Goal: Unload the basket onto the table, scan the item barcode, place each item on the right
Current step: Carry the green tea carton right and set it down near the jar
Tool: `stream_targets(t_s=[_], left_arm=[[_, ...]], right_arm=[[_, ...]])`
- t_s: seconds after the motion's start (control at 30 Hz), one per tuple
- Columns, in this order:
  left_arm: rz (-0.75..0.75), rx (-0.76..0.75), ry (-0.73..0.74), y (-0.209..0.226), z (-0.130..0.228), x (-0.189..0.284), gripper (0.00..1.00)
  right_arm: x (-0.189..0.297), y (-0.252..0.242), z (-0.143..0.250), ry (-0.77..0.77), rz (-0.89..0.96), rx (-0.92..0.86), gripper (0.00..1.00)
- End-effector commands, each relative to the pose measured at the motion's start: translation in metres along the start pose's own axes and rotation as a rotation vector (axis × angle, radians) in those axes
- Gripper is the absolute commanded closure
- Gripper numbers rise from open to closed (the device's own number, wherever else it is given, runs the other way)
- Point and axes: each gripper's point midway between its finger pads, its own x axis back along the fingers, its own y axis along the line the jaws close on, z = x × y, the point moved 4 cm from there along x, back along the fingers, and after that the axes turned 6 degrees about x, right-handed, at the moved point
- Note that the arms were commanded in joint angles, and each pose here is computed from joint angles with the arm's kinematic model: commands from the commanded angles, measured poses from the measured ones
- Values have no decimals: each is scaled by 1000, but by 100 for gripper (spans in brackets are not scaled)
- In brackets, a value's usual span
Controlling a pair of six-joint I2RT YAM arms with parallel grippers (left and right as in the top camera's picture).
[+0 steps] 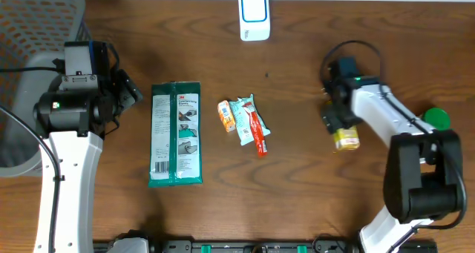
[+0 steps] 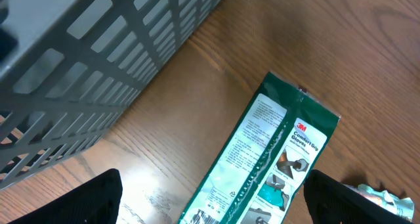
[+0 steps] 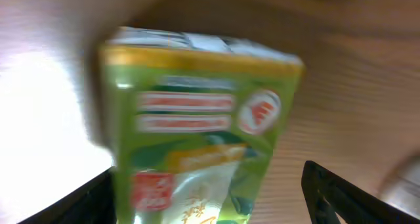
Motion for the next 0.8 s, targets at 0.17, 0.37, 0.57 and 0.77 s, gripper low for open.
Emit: stream_targets(t_s=[0.17,0.37,0.57,0.77], left_arm=[[-7,-7,-16,2,-3,3,11],[-7,-7,-16,2,-3,3,11],[-7,-7,-16,2,-3,3,11],[-7,-7,-16,2,-3,3,11]], right_arm=[[-15,-85,5,-57,177,-260,19],[5,-93,-16,-122,130,-235,15],[60,-42,-48,-227,-339,-232,1],[67,3,-48,-253,-629,-209,1]])
